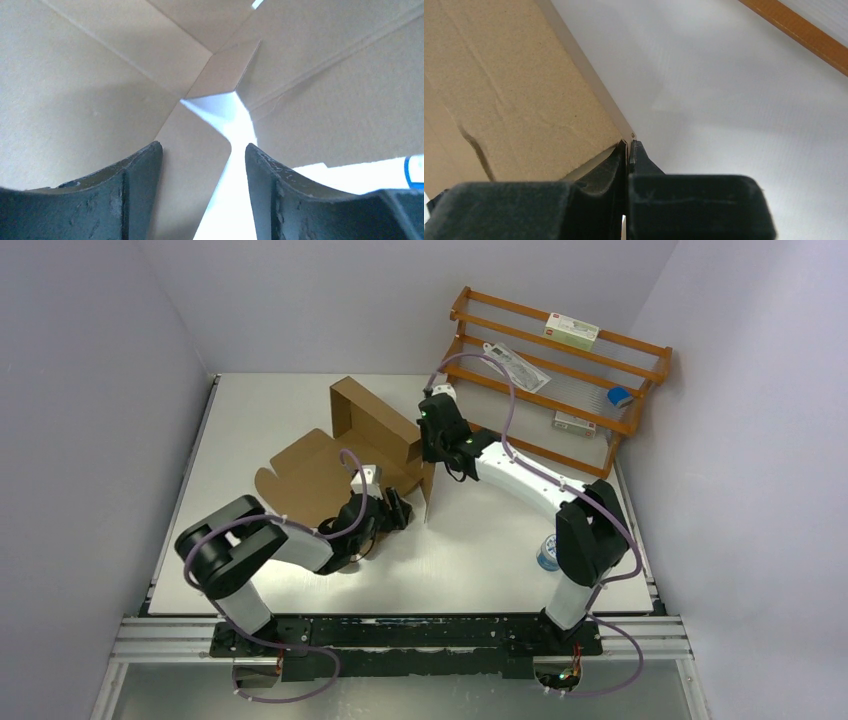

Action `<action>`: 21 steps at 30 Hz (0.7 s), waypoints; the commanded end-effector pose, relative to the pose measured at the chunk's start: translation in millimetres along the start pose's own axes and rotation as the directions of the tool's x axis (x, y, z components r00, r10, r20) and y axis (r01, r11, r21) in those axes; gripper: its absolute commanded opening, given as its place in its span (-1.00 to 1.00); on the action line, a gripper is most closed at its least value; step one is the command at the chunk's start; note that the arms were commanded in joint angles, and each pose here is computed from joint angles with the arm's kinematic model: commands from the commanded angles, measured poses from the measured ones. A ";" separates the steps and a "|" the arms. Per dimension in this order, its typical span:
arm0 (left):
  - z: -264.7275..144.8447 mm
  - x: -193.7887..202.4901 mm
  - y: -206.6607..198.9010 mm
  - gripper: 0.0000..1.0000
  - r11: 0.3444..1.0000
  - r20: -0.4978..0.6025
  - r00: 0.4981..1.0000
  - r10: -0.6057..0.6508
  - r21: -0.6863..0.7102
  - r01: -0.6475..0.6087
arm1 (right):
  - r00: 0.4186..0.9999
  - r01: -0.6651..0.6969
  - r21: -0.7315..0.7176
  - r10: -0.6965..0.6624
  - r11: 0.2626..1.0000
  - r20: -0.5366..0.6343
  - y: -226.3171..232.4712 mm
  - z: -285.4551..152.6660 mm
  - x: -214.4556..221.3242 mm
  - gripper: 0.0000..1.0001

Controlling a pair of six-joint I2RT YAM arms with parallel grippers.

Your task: Fold the paper box

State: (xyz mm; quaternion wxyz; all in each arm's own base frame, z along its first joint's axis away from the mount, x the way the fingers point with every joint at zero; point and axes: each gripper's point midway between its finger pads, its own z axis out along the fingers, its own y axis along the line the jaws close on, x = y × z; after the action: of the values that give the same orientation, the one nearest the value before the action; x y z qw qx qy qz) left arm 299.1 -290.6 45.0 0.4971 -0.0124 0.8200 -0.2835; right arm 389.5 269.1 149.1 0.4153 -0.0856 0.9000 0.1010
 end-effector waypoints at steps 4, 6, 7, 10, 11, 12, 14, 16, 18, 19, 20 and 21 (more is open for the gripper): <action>-26.9 36.5 38.1 0.21 0.987 -0.169 0.978 0.122 -0.082 -0.137 | 0.999 0.030 -0.044 -0.028 0.999 0.029 9.8 3.1 -14.1 -1.00; -29.4 46.0 42.2 0.12 0.988 -0.199 0.974 0.112 -0.085 -0.131 | 0.999 0.023 -0.044 -0.022 0.999 0.025 10.3 2.9 -14.4 -1.00; -30.2 50.1 41.3 0.07 0.989 -0.212 0.971 0.107 -0.074 -0.125 | 1.000 0.017 -0.043 -0.016 0.999 0.024 10.8 2.8 -14.7 -1.00; -30.8 62.4 36.5 -0.09 0.993 -0.254 0.963 0.093 -0.049 -0.109 | 1.000 -0.014 -0.041 0.014 0.999 0.016 12.8 2.4 -18.3 -1.00; -30.5 65.8 34.4 -0.15 0.993 -0.264 0.960 0.091 -0.042 -0.106 | 1.000 -0.025 -0.038 0.025 0.999 0.011 13.1 2.3 -19.7 -1.00; -30.7 69.9 31.4 -0.19 0.995 -0.274 0.958 0.087 -0.031 -0.099 | 0.999 -0.033 -0.035 0.033 0.999 0.006 13.7 2.2 -20.6 -1.00; -31.2 76.4 22.5 -0.27 0.997 -0.286 0.956 0.072 -0.001 -0.076 | 0.998 -0.059 -0.012 0.059 0.998 0.003 12.2 2.5 -23.1 -1.00; -31.8 82.7 8.9 -0.32 0.998 -0.298 0.953 0.048 0.043 -0.037 | 0.997 -0.079 0.010 0.079 0.997 0.002 9.3 3.7 -23.4 -1.00; -32.5 87.7 -5.5 -0.34 0.996 -0.308 0.951 0.029 0.084 -0.003 | 0.995 -0.100 0.040 0.100 0.994 0.006 4.0 5.6 -23.1 -1.00; -33.5 90.0 -12.7 -0.35 0.994 -0.313 0.949 0.023 0.107 0.012 | 0.994 -0.111 0.050 0.111 0.993 0.008 1.7 6.0 -22.4 -1.00; -34.1 91.2 -19.8 -0.36 0.991 -0.317 0.948 0.013 0.128 0.029 | 0.993 -0.118 0.059 0.117 0.991 0.010 -1.2 6.8 -21.3 -1.00; -34.9 91.1 -26.4 -0.37 0.988 -0.315 0.949 0.004 0.148 0.045 | 0.992 -0.126 0.065 0.125 0.990 0.019 -2.9 6.9 -21.2 -1.00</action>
State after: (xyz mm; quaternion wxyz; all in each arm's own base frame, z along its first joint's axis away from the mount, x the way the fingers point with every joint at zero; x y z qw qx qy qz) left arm 259.2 -307.3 22.1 0.4396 0.0347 0.8412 -0.3131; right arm 398.0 274.3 153.0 0.3997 -0.0672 0.9091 0.0966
